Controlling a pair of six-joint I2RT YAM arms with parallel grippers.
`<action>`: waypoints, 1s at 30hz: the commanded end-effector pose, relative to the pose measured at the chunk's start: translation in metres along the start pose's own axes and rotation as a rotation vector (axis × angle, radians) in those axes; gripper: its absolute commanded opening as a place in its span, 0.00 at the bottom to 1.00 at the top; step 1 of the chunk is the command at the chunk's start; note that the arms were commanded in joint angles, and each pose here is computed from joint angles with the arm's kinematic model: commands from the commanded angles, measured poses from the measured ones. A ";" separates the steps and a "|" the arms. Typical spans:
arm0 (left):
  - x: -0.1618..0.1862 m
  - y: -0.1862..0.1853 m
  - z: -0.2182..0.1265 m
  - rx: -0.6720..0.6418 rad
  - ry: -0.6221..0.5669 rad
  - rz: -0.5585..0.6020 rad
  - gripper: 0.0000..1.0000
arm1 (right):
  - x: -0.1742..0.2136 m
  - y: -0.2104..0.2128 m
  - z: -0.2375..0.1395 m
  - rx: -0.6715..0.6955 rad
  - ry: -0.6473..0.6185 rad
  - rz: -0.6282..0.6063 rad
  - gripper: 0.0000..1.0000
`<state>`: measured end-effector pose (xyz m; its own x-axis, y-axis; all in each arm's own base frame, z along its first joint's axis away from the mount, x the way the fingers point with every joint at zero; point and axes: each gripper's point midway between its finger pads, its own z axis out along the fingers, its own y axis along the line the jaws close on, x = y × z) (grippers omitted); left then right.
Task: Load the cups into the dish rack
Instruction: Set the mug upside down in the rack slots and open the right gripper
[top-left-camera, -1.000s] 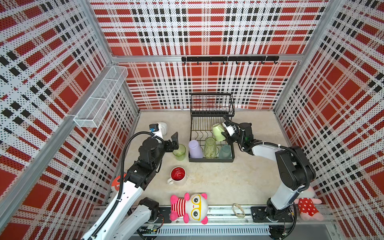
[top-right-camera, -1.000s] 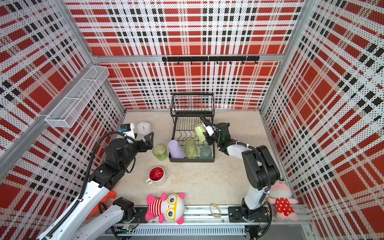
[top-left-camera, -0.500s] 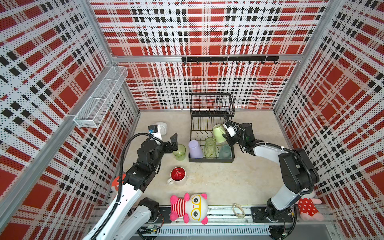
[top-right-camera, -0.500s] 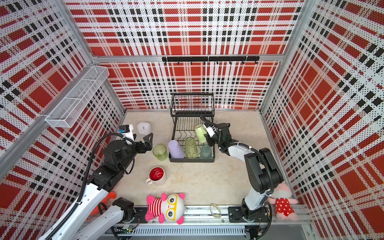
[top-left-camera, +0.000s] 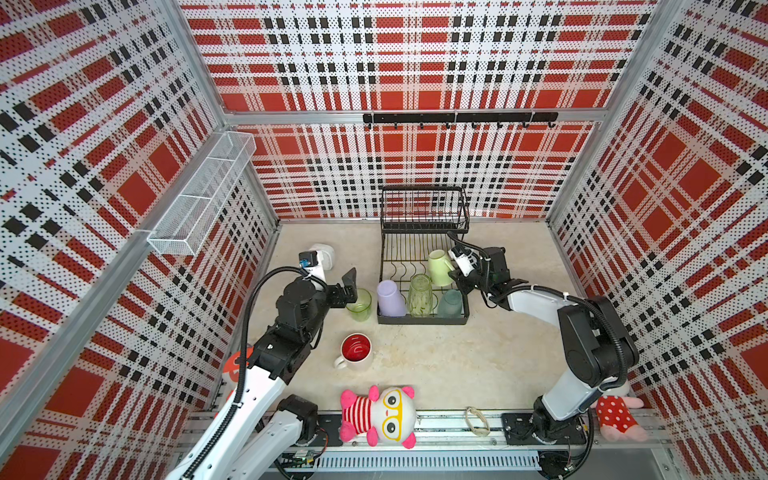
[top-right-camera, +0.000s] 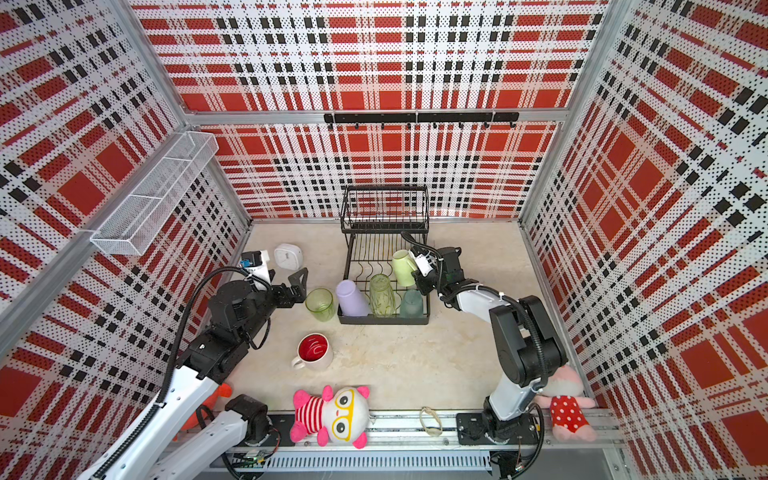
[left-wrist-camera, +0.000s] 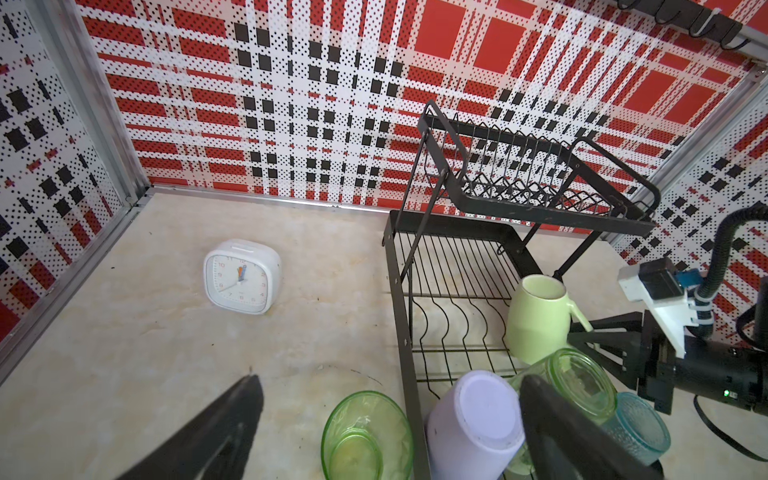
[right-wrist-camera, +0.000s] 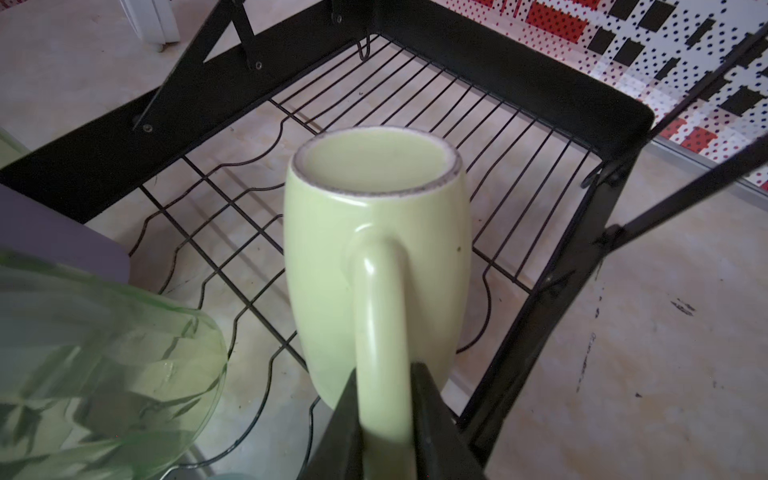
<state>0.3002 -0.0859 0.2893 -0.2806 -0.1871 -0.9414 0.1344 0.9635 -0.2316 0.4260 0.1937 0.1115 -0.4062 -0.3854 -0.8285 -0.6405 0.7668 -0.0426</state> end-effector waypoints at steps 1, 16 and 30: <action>-0.008 -0.001 0.001 0.005 -0.024 0.006 0.98 | 0.004 -0.003 -0.010 0.015 0.021 -0.008 0.21; -0.007 -0.003 0.003 0.020 -0.025 0.004 0.98 | 0.008 0.000 -0.015 -0.003 0.027 -0.005 0.23; -0.010 -0.002 0.000 0.019 -0.037 0.002 0.98 | 0.004 0.005 -0.025 -0.008 -0.008 0.019 0.09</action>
<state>0.3030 -0.0891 0.2898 -0.2788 -0.1889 -0.9416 0.1463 0.9607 -0.2360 0.4039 0.1812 0.1007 -0.4611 -0.3945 -0.7949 -0.6342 0.7730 -0.0158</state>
